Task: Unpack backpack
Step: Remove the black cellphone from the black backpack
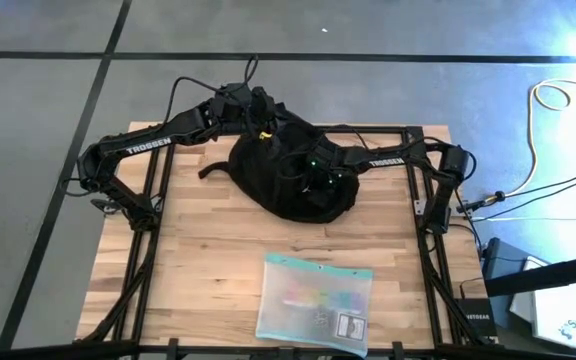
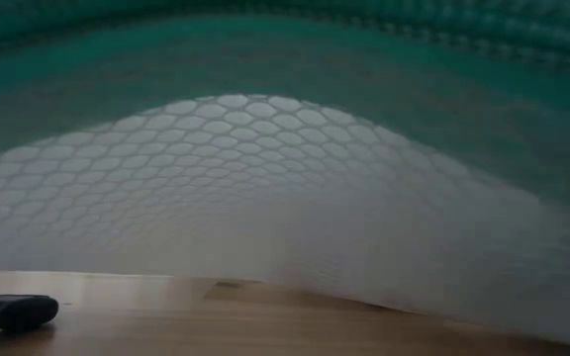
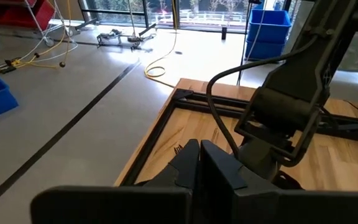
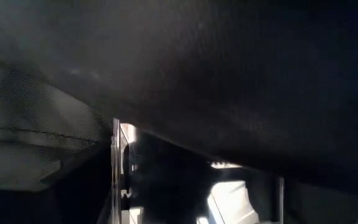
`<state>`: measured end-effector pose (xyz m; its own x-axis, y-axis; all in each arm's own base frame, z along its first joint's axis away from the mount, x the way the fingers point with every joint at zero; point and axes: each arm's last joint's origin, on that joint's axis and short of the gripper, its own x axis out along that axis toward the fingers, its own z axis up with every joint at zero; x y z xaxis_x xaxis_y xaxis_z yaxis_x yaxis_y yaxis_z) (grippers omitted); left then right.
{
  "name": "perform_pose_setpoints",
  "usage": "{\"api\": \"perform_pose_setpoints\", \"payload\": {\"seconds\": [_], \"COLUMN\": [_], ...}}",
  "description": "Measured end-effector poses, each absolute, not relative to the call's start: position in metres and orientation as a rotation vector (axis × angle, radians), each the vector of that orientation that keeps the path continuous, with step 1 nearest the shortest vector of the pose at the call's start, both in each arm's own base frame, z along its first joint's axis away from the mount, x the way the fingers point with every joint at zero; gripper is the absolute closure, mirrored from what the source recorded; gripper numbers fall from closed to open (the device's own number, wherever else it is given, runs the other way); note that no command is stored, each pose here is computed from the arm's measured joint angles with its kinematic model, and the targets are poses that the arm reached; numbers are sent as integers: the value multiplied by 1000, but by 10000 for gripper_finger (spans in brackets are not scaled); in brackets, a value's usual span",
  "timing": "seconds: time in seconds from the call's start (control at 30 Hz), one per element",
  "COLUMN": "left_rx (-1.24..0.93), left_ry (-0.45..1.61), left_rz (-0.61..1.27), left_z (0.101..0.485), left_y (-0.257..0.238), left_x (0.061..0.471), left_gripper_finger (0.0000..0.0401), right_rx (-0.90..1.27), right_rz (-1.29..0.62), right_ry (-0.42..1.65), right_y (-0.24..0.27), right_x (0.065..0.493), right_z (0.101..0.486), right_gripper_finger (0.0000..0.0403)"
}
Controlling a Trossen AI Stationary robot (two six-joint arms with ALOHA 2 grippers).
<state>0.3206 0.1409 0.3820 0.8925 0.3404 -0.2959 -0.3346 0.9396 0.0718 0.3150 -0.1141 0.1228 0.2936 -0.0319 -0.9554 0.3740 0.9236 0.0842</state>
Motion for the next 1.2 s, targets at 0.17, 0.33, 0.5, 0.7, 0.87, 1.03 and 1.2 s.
{"api": "perform_pose_setpoints", "payload": {"seconds": [0.17,0.33,0.5,0.7,0.87,1.03,1.2], "left_rx": [21,27,28,28,27,26,25], "left_ry": [332,332,332,331,330,330,330], "left_rz": [348,347,347,347,347,348,348], "left_z": [380,380,380,380,380,380,380], "left_y": [141,141,141,141,141,141,141], "left_x": [320,320,320,320,320,320,320], "left_gripper_finger": [401,401,401,401,401,401,401], "right_rx": [312,311,309,285,271,223,172], "right_rz": [-272,-271,-266,-241,-227,-239,-232], "right_ry": [1252,1253,1257,1253,1255,1301,1384], "right_y": [-114,-114,-113,-105,-99,-90,-81], "right_x": [315,315,316,318,317,318,319], "right_z": [122,122,125,144,170,188,213], "right_gripper_finger": [31,66,58,60,69,58,67]}}
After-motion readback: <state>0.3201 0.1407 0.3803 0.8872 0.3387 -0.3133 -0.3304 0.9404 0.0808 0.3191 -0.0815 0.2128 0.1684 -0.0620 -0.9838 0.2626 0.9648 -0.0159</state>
